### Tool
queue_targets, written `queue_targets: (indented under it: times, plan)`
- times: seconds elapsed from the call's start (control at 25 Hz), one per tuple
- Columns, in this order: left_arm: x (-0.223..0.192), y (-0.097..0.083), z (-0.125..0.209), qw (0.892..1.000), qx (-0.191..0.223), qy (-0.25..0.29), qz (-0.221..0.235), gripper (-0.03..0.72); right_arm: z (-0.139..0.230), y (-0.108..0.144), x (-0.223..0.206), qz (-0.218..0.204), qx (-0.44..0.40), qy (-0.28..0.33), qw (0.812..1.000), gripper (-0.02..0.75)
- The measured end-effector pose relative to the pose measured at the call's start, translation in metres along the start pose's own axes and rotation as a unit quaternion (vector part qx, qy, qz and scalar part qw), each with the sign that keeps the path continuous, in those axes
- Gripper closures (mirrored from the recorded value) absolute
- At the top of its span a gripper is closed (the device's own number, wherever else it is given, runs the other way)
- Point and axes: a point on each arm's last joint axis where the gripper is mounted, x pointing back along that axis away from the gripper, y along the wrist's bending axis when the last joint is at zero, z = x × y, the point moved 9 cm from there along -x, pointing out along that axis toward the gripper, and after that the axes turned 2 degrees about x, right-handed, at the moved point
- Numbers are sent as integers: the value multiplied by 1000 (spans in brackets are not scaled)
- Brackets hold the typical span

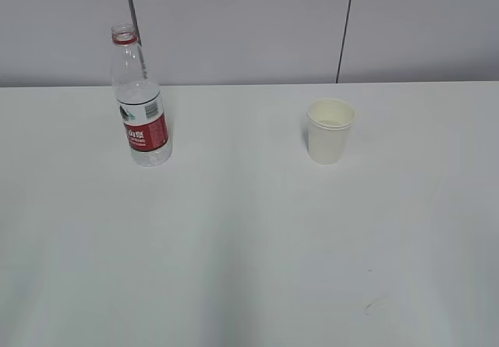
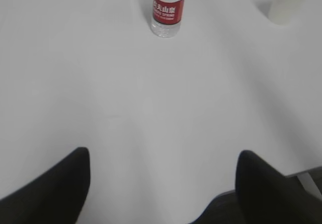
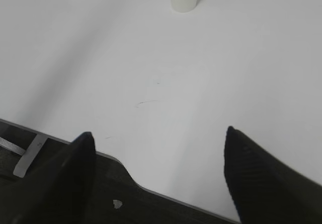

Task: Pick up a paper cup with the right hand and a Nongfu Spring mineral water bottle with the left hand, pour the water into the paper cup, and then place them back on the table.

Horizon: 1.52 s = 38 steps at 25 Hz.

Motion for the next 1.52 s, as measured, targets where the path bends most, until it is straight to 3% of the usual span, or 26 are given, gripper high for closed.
queue_targets:
  times: [0.4, 0.72, 0.92, 1.52]
  plan:
    - [0, -2, -2, 1000, -6, -5, 5, 144, 1, -6, 0, 17, 9, 2, 1000, 147]
    - [0, 7, -2, 998, 25, -9, -52, 144, 1, -14, 0, 49, 5, 3, 999, 147]
    - [0, 8, -2, 998, 29, -10, -61, 144, 1, -19, 1, 71, -1, 5, 997, 147]
    - [0, 8, -3, 998, 29, -10, -61, 144, 1, -20, 1, 73, 1, 4, 997, 147]
